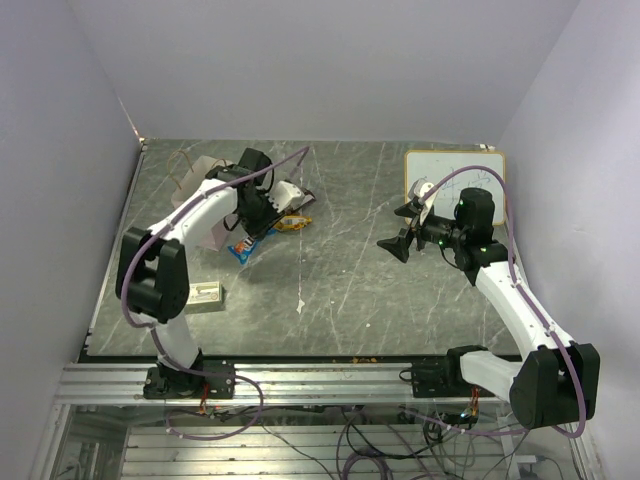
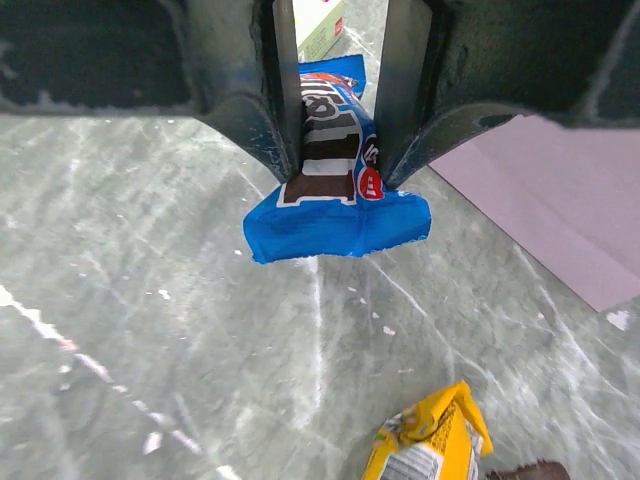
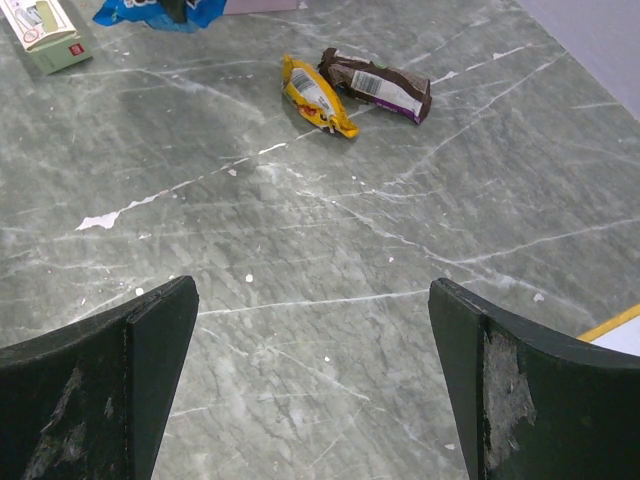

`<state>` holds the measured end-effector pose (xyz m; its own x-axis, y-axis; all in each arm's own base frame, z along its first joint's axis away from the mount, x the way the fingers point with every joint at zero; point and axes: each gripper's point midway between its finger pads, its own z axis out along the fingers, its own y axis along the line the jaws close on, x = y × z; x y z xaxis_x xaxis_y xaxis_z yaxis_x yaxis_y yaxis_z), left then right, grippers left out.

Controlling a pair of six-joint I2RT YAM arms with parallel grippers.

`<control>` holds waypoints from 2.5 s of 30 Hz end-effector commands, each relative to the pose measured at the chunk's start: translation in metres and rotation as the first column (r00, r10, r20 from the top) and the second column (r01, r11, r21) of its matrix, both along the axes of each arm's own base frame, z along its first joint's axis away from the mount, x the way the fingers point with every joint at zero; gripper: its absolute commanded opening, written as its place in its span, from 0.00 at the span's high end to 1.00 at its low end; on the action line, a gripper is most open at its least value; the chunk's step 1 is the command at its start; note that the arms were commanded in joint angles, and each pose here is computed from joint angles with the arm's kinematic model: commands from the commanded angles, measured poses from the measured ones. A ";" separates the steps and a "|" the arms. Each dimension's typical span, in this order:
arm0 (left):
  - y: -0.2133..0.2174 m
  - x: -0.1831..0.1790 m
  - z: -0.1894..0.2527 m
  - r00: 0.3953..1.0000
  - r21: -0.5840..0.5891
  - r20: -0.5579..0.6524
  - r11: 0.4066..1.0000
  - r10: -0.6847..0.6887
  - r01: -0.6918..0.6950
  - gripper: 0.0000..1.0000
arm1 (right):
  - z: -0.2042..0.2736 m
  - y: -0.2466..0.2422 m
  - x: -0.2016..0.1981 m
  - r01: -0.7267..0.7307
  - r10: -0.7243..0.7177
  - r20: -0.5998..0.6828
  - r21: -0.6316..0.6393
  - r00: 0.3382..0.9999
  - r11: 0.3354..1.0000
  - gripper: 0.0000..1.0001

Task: Place the snacks into the paper bag
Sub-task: Pick up the snack from the center of the board, then place the snack in the paper bag.

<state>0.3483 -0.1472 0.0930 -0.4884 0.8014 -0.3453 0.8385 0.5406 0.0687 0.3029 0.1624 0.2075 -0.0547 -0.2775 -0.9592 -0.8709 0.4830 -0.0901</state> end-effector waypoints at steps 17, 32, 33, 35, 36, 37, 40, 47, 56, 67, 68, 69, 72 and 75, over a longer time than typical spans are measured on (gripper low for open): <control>-0.012 -0.017 0.239 0.857 -0.352 0.497 0.934 0.134 0.057 0.64 | 0.000 -0.004 0.002 0.009 -0.009 0.021 -0.009 1.000 1.000 0.00; 0.096 0.017 0.332 0.477 -0.381 0.756 0.893 0.449 -0.237 0.65 | 0.004 -0.004 0.000 0.006 -0.006 0.029 -0.003 1.000 1.000 0.00; 0.102 0.021 0.332 0.466 -0.378 0.759 0.891 0.454 -0.253 0.65 | 0.003 -0.004 0.000 0.004 -0.004 0.028 -0.003 1.000 1.000 0.00; 0.113 0.029 0.330 0.449 -0.368 0.766 0.886 0.461 -0.282 0.65 | 0.004 -0.003 0.000 0.003 -0.003 0.027 -0.002 1.000 1.000 0.00; 0.119 0.034 0.328 0.442 -0.365 0.766 0.882 0.466 -0.297 0.65 | 0.004 -0.003 -0.001 0.002 -0.002 0.030 -0.002 1.000 1.000 0.00; 0.123 0.037 0.326 0.438 -0.365 0.766 0.880 0.470 -0.305 0.66 | 0.004 -0.003 0.000 0.003 -0.003 0.031 -0.003 1.000 1.000 0.00; 0.127 0.049 0.319 0.446 -0.379 0.754 0.874 0.482 -0.305 0.66 | 0.006 -0.004 -0.001 0.003 -0.003 0.036 -0.002 0.999 1.000 0.00; 0.133 0.070 0.294 0.462 -0.377 0.741 0.871 0.487 -0.315 0.67 | 0.004 -0.003 -0.001 0.002 -0.002 0.030 -0.002 1.000 1.000 0.00; 0.122 0.084 0.259 0.530 -0.366 0.708 0.884 0.466 -0.289 0.67 | 0.001 -0.003 0.000 0.003 -0.003 0.023 -0.005 1.000 1.000 0.00; 0.113 0.093 0.223 0.585 -0.357 0.680 0.896 0.442 -0.262 0.68 | 0.001 -0.004 0.001 0.005 -0.005 0.022 -0.007 1.000 1.000 0.00; 0.112 0.093 0.219 0.592 -0.356 0.675 0.897 0.441 -0.263 0.68 | 0.001 -0.004 0.001 0.006 -0.005 0.022 -0.007 1.000 1.000 0.00; 0.112 0.093 0.215 0.598 -0.354 0.670 0.897 0.440 -0.264 0.68 | 0.001 -0.004 0.001 0.005 -0.005 0.022 -0.007 1.000 1.000 0.00; 0.112 0.091 0.203 0.613 -0.345 0.657 0.899 0.438 -0.272 0.68 | 0.000 -0.004 0.001 0.005 -0.005 0.021 -0.008 1.000 1.000 0.00; 0.113 0.089 0.194 0.618 -0.341 0.651 0.897 0.440 -0.280 0.68 | 0.000 -0.004 0.001 0.005 -0.005 0.020 -0.008 1.000 1.000 0.00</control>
